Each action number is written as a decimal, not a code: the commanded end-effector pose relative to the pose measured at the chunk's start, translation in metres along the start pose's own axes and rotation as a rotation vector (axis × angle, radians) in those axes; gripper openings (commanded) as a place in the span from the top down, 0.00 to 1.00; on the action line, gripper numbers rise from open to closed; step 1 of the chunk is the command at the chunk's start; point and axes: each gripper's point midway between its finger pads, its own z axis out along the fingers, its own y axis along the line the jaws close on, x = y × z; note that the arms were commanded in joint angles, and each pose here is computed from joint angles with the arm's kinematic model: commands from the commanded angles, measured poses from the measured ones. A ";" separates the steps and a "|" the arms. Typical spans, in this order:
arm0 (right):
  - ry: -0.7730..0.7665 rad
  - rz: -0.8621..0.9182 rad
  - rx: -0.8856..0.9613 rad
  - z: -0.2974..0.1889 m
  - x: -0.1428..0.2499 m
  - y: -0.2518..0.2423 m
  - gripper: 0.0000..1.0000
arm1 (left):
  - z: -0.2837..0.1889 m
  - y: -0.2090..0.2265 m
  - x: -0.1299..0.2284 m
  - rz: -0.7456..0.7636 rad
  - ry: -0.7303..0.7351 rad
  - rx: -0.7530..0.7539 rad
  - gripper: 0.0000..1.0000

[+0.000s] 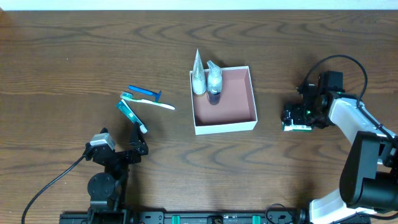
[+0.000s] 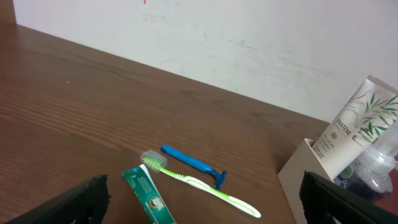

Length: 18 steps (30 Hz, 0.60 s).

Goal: Pack container
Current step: 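Close the right gripper on the Dettol soap bar and lift it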

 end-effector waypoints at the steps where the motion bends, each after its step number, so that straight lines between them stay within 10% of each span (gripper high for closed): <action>1: 0.166 0.087 -0.046 0.025 0.048 0.006 0.07 | 0.001 0.009 0.016 0.011 0.044 -0.033 0.02; 18: 0.164 0.090 -0.045 0.022 0.045 0.006 0.21 | 0.001 0.009 0.016 0.011 0.044 -0.033 0.02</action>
